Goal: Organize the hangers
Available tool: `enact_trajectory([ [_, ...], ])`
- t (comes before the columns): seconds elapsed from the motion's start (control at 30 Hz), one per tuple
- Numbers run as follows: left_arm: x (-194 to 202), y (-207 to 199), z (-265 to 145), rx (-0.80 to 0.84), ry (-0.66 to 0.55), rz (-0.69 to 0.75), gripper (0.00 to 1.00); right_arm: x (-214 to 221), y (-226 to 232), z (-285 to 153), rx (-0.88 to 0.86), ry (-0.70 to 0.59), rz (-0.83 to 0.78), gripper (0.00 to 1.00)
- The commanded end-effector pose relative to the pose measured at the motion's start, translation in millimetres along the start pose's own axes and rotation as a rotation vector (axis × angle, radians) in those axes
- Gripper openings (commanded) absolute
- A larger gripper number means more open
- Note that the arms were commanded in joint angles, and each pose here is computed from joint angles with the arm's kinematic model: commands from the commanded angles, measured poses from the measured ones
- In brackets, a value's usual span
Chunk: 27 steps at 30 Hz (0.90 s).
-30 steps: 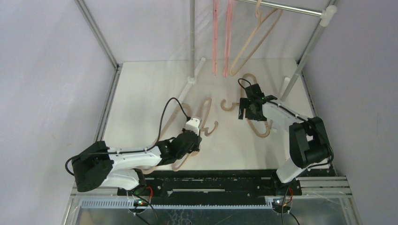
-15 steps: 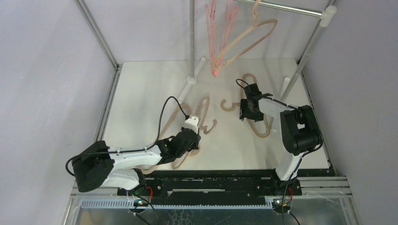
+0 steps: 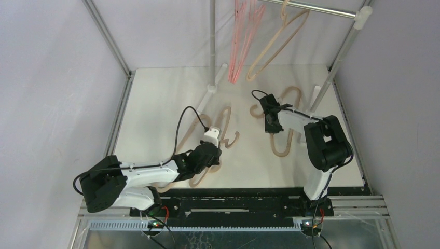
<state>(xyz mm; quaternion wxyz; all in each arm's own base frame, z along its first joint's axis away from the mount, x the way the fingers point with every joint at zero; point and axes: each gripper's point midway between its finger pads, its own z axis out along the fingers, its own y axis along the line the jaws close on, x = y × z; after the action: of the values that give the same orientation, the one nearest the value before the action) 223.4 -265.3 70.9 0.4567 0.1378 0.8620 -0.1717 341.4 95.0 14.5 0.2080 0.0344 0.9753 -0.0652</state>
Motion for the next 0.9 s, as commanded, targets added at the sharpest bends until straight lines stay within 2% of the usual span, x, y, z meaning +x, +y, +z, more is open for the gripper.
enact_trajectory([
  [0.0,-17.9,-6.5,0.2,0.024,-0.053,-0.03,0.0,19.9,-2.6,1.0,0.042,0.055,-0.002,0.0],
  [0.17,-19.4,-4.7,-2.8,0.021,-0.061,-0.035,0.0,24.0,15.7,-17.6,-0.067,0.038,-0.002,0.0],
  [0.4,-20.5,-3.2,-5.3,0.021,-0.07,-0.038,0.0,7.6,37.2,-100.4,-0.401,-0.109,0.076,0.0],
  [0.53,-21.6,-5.2,-5.5,0.031,-0.072,-0.044,0.0,2.4,26.0,-143.4,-0.531,-0.194,0.129,0.0],
  [0.87,-20.1,-8.5,-5.8,0.05,-0.066,-0.046,0.0,20.6,-17.6,-188.0,-0.642,-0.259,0.232,0.0],
])
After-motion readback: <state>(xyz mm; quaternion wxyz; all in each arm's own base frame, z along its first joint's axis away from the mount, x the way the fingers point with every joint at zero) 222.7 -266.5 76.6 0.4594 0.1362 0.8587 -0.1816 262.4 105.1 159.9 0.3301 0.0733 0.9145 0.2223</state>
